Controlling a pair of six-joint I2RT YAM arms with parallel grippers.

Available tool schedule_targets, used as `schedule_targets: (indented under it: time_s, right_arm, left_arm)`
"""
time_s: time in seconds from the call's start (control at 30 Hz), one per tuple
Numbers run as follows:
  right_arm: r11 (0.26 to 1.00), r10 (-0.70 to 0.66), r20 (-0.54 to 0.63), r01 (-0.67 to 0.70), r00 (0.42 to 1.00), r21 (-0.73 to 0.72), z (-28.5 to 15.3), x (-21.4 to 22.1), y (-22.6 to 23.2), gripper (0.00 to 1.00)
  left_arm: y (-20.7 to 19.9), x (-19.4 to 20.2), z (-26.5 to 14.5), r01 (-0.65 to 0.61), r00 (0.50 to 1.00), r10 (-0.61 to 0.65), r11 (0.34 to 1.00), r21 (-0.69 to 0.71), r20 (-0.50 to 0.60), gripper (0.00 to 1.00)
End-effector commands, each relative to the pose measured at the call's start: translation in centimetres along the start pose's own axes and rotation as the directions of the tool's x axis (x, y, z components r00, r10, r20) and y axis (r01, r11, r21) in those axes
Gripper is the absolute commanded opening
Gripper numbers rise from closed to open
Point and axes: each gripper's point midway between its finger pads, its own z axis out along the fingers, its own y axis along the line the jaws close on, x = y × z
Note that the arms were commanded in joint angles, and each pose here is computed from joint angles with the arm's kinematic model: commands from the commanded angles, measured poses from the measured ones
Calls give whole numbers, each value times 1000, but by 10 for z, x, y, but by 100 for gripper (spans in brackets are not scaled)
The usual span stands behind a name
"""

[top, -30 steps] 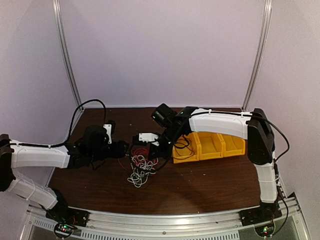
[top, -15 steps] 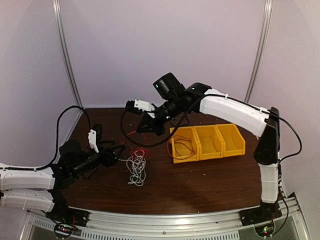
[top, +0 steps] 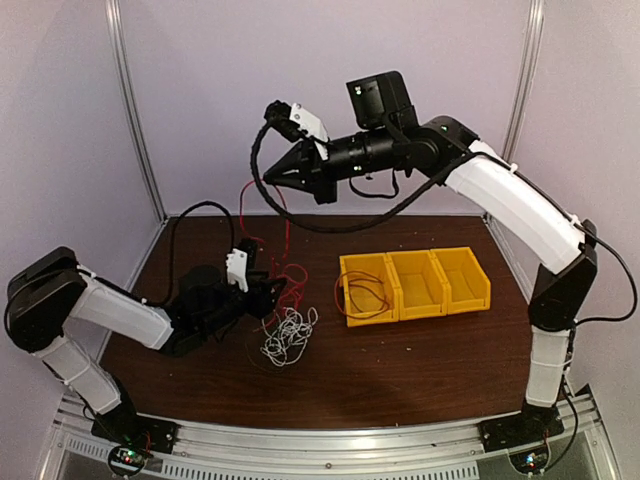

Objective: Untangle the cables

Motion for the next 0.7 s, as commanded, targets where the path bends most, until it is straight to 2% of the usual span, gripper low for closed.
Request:
schedule_targets:
  time_s: [0.0, 0.23, 0.37, 0.47, 0.57, 0.67]
  right_arm:
    - [995, -90, 131, 85, 987, 46, -52, -59, -3, 0]
    - [985, -140, 240, 110, 961, 135, -133, -95, -34, 0]
    - [976, -161, 277, 111, 947, 190, -173, -107, -49, 0]
    - [967, -179, 310, 109, 934, 231, -204, -118, -57, 0]
    - [949, -217, 320, 122, 922, 292, -230, -128, -63, 0]
    - [931, -237, 302, 128, 923, 341, -242, -128, -68, 0]
  left_arm:
    - [21, 7, 29, -28, 999, 31, 991, -132, 21, 50]
    - [50, 57, 56, -22, 993, -5, 974, -224, -121, 39]
    - [72, 79, 57, -11, 979, -52, 953, -303, -198, 38]
    - [97, 86, 49, -10, 969, -93, 911, -413, -228, 45]
    - [117, 90, 41, -25, 960, -120, 862, -505, -252, 57]
    - [128, 95, 35, -52, 950, -128, 834, -549, -284, 58]
